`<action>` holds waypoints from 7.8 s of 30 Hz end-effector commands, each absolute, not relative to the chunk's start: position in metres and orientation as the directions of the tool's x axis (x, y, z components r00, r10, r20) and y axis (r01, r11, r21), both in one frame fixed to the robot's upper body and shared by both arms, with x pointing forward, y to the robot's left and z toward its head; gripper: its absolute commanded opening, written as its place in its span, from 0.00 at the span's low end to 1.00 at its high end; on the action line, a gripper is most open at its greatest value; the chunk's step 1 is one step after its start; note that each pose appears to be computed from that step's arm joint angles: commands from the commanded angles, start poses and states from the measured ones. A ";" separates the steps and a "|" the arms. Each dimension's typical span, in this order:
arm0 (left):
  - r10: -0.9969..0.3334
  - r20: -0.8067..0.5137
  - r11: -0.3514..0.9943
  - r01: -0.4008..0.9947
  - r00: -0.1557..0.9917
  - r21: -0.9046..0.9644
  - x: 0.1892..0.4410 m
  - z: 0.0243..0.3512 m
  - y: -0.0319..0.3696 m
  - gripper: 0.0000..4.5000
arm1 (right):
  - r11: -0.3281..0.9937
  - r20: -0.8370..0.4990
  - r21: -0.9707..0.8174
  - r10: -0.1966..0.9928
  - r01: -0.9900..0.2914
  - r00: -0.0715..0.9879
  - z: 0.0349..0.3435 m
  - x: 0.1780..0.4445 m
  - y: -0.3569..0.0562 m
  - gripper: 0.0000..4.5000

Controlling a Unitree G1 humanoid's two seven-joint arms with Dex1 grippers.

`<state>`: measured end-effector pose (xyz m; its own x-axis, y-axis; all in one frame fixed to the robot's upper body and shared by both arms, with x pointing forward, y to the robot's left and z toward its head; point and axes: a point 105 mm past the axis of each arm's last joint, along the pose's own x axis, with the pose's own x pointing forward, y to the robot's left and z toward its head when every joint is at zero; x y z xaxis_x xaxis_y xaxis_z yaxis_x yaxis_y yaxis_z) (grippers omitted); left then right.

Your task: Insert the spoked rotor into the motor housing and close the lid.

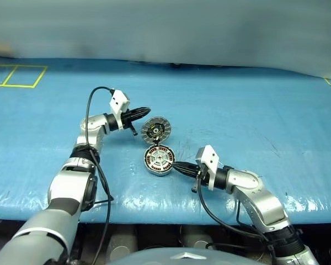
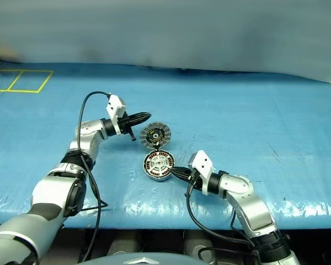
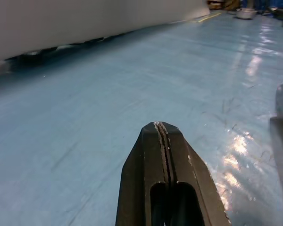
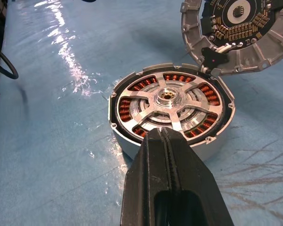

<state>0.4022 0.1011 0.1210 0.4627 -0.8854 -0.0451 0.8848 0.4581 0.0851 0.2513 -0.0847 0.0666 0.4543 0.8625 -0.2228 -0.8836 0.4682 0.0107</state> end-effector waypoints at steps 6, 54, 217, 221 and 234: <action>-0.975 -0.099 0.195 0.980 0.197 0.026 0.384 0.130 0.074 0.00 | 0.538 -0.188 -0.047 0.823 -0.842 0.537 0.082 0.256 -0.103 0.00; -0.916 0.086 0.401 0.880 0.393 0.256 0.286 0.104 0.122 0.00 | 0.543 -0.088 -0.051 0.834 -0.838 0.545 0.087 0.288 -0.066 0.22; -0.624 0.194 0.605 0.625 0.757 -0.494 0.295 0.058 0.137 0.13 | 0.268 0.176 0.808 0.740 -0.524 0.650 0.104 0.289 -0.080 0.27; -0.612 0.258 0.520 0.626 0.748 -0.581 0.296 0.068 0.132 0.43 | 0.238 0.232 0.794 0.732 -0.559 0.641 0.115 0.289 -0.082 0.27; -0.685 0.404 0.056 0.597 0.606 -0.800 0.280 0.085 0.110 0.99 | 0.115 0.321 0.794 0.754 -0.597 0.573 0.135 0.281 -0.065 0.27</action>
<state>0.2811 0.1119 0.0720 0.6405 -0.6832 0.3508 0.5630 0.1070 -0.8195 0.2867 -0.0736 0.1031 0.6401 0.7418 0.2000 -0.4928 0.1968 0.8476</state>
